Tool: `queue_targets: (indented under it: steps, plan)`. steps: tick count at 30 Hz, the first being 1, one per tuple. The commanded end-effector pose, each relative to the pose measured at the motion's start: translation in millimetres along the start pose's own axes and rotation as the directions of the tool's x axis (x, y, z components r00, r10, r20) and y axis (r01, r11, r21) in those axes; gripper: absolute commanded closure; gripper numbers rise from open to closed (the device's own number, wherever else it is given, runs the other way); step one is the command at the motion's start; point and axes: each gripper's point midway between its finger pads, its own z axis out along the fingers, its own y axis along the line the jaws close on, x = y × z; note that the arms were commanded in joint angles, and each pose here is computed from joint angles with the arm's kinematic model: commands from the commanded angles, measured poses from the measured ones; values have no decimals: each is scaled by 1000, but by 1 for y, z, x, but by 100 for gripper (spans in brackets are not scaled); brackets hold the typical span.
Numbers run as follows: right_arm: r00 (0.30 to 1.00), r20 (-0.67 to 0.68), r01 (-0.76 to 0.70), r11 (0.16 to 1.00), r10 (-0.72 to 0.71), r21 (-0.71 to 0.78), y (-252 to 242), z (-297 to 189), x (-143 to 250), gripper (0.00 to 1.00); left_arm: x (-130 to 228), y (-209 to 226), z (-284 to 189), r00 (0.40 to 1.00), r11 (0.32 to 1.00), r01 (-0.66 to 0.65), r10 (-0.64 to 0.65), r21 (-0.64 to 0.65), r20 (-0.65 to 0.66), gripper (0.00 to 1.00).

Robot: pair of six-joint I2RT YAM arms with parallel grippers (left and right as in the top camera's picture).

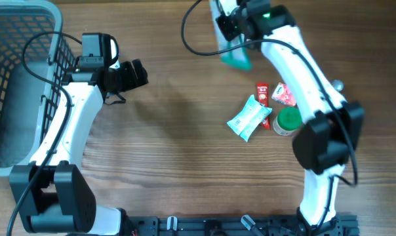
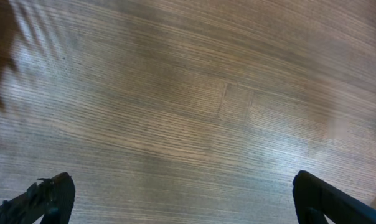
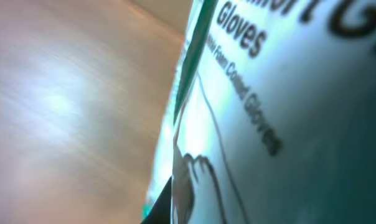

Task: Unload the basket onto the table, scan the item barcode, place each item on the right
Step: 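Lower the gloves pack onto the table beside the packet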

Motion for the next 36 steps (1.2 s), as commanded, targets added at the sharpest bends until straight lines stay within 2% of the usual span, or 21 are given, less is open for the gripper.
queue_targets:
  steps: [1, 4, 8, 9, 11, 12, 14, 20, 24, 33, 36]
  plan:
    - [949, -203, -297, 898, 240, -326, 69, -22, 31, 96, -2, 2, 0, 1000, 1000, -5, 5, -4, 4, 0]
    - [871, -404, -420, 853, 282, -310, 87, -21, 79, 94, -2, 2, 0, 1000, 1000, -5, 5, -4, 4, 0]
    - [804, -506, -489, 832, 312, -264, 94, -9, 116, 84, -2, 2, 0, 1000, 1000, -5, 5, -4, 4, 0]
    - [801, -511, -489, 833, 312, -257, 94, -4, 123, 75, -2, 2, 0, 1000, 1000, -5, 5, -4, 4, 0]
    - [791, -518, -492, 843, 327, -219, 90, 1, 130, 49, -2, 2, 0, 1000, 1000, -5, 5, -4, 4, 0]
    - [792, -515, -481, 854, 328, -195, 86, 3, 133, 41, -2, 2, 0, 1000, 1000, -5, 5, -4, 4, 0]
    - [792, -512, -468, 869, 333, -159, 80, 5, 136, 0, -2, 2, 0, 1000, 1000, -5, 5, -4, 4, 0]
    - [786, -480, -457, 889, 390, -25, 57, 0, 136, 0, -2, 2, 0, 1000, 1000, -5, 5, -4, 4, 0]
    - [797, -459, -457, 889, 393, -32, 56, 3, 131, 0, -2, 2, 0, 1000, 1000, -5, 5, -4, 4, 0]
    - [888, -230, -428, 899, 398, -94, 43, 23, 75, 0, -2, 2, 0, 1000, 1000, -5, 5, -4, 4, 0]
    - [894, -205, -424, 900, 398, -99, 41, 25, 69, 0, -2, 2, 0, 1000, 1000, -5, 5, -4, 4, 0]
